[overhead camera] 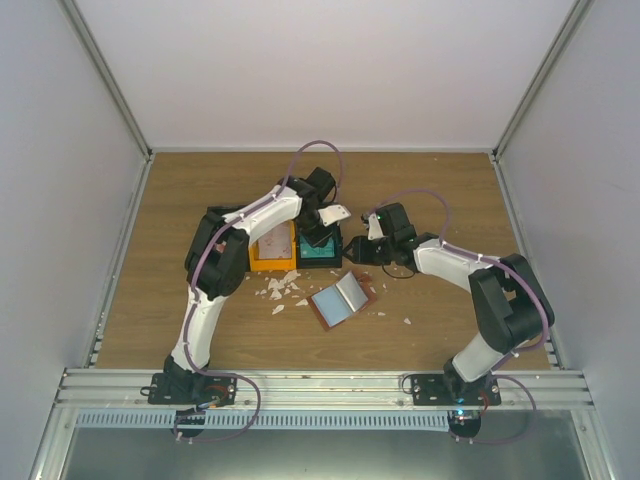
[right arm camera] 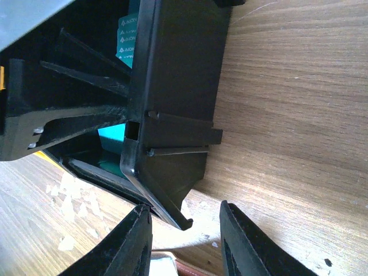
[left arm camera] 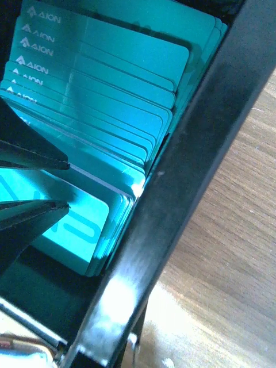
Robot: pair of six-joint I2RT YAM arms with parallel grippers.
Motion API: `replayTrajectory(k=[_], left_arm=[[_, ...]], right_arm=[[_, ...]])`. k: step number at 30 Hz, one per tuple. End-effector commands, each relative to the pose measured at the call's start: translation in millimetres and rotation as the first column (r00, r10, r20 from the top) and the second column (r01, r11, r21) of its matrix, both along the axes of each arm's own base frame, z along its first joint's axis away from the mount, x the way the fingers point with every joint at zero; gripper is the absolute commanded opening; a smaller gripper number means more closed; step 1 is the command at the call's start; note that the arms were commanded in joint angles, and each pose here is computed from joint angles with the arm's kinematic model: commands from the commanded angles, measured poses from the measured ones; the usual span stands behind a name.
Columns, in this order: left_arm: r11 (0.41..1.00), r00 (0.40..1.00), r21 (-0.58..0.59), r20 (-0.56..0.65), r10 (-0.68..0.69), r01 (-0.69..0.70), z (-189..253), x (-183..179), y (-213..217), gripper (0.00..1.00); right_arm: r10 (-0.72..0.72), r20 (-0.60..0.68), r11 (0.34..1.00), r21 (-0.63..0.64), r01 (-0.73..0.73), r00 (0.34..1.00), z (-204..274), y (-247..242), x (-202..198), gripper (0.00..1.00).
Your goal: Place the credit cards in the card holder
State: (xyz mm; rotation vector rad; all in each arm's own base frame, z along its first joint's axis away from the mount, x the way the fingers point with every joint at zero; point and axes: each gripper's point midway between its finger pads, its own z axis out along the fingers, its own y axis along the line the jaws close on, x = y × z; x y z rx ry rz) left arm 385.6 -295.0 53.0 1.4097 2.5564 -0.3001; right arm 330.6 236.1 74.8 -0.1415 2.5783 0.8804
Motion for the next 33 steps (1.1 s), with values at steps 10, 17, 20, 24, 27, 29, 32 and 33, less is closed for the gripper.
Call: replayTrajectory(k=[10,17,20,24,27,29,32,33], left_arm=[[0.998,0.998,-0.054,-0.056,0.009,-0.012,32.4,-23.2,0.3,0.18],[0.999,0.998,-0.051,-0.059,0.007,-0.010,35.8,-29.7,0.9,0.19],[0.998,0.998,-0.056,-0.067,-0.004,0.000,35.9,-35.6,0.6,0.19],[0.998,0.996,-0.064,-0.085,-0.017,0.011,35.3,-41.7,-1.4,0.19],[0.997,0.996,-0.081,-0.086,-0.028,0.021,40.2,-44.5,-4.3,0.19],[0.994,0.995,-0.103,-0.095,-0.044,0.034,44.2,-48.2,-6.9,0.20],[0.992,0.992,-0.116,-0.110,-0.056,0.044,44.1,-52.9,-8.5,0.22],[0.992,0.992,-0.119,-0.112,-0.059,0.045,43.9,-53.8,-8.7,0.23]], right_arm=[[-0.004,0.023,1.000,0.011,0.003,1.000,6.4,-1.7,4.3,0.34],[-0.009,0.019,1.000,0.009,0.009,1.000,4.7,-2.9,2.9,0.33],[-0.011,0.018,1.000,0.008,0.011,1.000,4.0,-3.9,1.6,0.33],[-0.014,0.012,1.000,0.006,0.014,1.000,1.7,-4.8,0.4,0.33],[-0.016,0.012,1.000,0.008,0.016,1.000,1.6,-4.7,0.3,0.33],[-0.018,0.011,1.000,0.007,0.018,1.000,0.5,-5.1,0.2,0.33],[-0.017,0.005,1.000,0.005,0.017,1.000,-1.8,-5.3,-0.6,0.33],[-0.018,0.004,1.000,0.003,0.018,1.000,-2.3,-5.6,-0.7,0.33]])
